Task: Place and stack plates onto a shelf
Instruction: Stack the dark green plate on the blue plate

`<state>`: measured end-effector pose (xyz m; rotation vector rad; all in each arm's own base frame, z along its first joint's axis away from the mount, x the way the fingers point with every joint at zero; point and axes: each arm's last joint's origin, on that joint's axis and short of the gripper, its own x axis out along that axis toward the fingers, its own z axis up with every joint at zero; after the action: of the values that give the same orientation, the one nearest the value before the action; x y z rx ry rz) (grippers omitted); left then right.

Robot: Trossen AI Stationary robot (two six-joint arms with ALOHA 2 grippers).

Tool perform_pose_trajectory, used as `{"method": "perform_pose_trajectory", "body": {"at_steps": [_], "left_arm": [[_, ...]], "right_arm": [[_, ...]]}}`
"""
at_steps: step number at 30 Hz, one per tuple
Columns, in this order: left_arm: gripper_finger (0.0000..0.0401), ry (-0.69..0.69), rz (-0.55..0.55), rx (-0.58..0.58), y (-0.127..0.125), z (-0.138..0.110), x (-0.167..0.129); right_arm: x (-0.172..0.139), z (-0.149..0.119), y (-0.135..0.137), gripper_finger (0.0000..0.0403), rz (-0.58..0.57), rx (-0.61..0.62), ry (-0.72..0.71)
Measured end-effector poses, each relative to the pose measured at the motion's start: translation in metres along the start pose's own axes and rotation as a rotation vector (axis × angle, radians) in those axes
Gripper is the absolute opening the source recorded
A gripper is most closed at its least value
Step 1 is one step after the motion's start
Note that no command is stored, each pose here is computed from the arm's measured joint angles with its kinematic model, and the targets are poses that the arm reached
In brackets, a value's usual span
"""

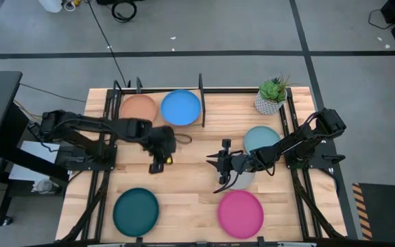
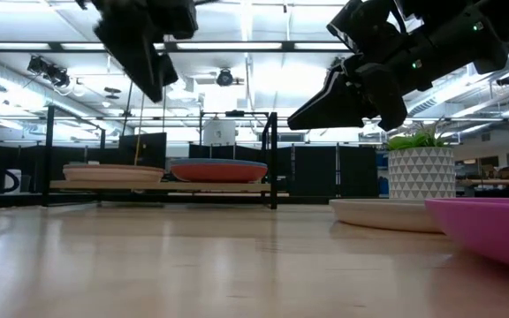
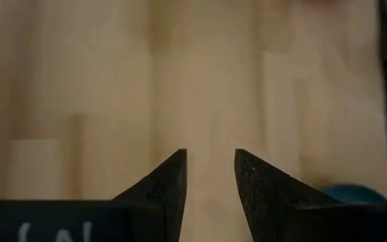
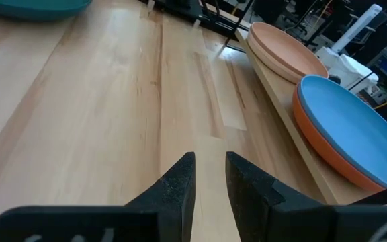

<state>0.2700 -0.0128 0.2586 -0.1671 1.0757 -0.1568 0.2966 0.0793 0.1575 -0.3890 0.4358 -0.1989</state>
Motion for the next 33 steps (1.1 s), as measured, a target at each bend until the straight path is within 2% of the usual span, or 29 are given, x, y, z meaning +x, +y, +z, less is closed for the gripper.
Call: {"method": "perform_pose_trajectory", "body": {"at_steps": [5,11,15,23,33], "left_arm": [[0.0133,0.042,-0.051,-0.002,-0.027,-0.014,0.018],[0.0133,0.089,-0.097,-0.069,-0.053,-0.038,0.038],[0.0133,0.157,-0.092,-0.033,-0.066,-0.059,0.049],[0.0133,0.247,-0.051,0.038,-0.072,-0.09,0.063],[0.0133,0.281,-0.056,0.04,-0.076,-0.101,0.066]], "right_arm": [[0.0,0.0,0.0,0.0089,0.0,-0.001,0.0],[0.0,0.0,0.0,0.0089,0.0,-0.002,0.0],[0.0,0.0,0.0,0.0089,-0.001,-0.007,-0.005],[0.0,0.002,-0.001,0.0089,-0.005,-0.022,-0.021],[0.0,0.002,-0.001,0.0089,-0.005,-0.022,-0.021]]}}
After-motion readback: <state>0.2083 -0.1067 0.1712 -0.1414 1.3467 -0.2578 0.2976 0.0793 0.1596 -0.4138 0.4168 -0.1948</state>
